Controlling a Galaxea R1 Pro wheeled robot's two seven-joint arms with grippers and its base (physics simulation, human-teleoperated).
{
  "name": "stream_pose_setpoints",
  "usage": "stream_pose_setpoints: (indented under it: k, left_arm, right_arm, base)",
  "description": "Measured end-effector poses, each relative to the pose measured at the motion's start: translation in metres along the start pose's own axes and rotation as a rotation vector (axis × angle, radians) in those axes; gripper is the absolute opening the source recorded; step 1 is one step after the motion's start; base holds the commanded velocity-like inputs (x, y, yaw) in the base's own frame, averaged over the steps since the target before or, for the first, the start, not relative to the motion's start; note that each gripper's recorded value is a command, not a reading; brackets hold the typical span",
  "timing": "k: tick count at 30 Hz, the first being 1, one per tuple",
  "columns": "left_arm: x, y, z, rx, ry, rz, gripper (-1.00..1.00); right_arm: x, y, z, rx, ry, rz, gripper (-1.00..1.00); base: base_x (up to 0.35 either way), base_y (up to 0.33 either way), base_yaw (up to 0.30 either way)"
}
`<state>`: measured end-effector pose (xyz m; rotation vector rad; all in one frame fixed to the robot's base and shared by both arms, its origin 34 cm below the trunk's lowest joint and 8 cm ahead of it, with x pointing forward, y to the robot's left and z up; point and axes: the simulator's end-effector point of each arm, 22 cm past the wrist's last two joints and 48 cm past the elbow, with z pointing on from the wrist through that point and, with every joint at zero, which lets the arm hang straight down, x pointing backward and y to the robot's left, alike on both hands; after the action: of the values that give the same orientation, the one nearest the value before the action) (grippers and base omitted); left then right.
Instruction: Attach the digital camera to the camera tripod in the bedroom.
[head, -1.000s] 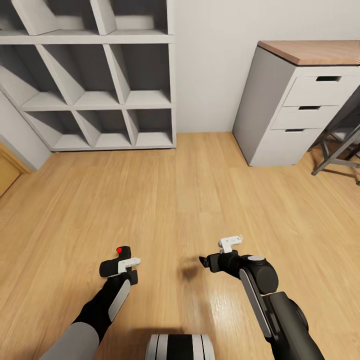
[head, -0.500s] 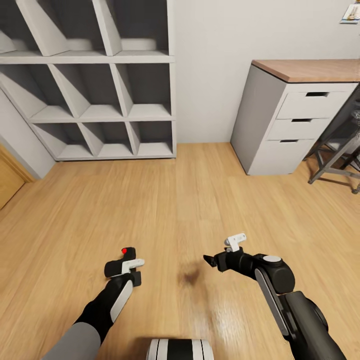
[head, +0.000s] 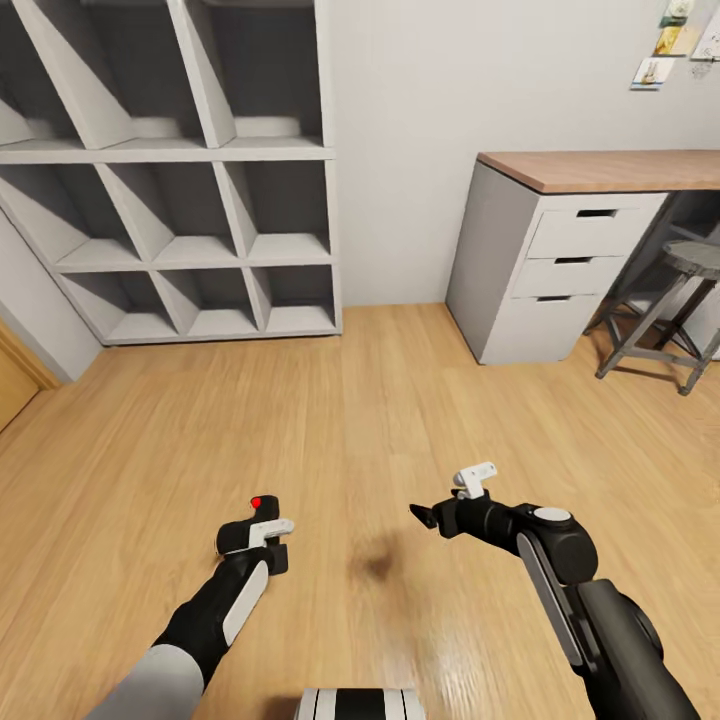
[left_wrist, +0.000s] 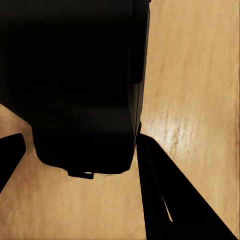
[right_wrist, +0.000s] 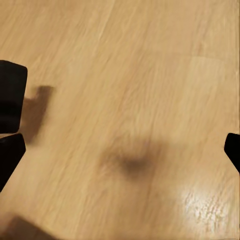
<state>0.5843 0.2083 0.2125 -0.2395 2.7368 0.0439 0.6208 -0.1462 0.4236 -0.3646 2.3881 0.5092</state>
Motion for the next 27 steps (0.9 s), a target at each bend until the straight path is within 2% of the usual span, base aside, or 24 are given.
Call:
stream_pose_setpoints:
  k: [16, 27]
  left_arm:
    - [-0.023, -0.012, -0.025, 0.053, -0.046, 0.001, -1.00]
    - [-0.032, -0.020, -0.042, 0.089, -0.057, 0.009, -1.00]
  right_arm:
    - [-0.030, 0.004, -0.026, 0.015, -0.062, -0.030, 1.00]
    - [-0.052, -0.005, -0.049, 0.044, -0.118, -0.024, 1.00]
  base:
    - [0.000, 0.000, -0.259]
    - [0.000, 0.000, -0.266]
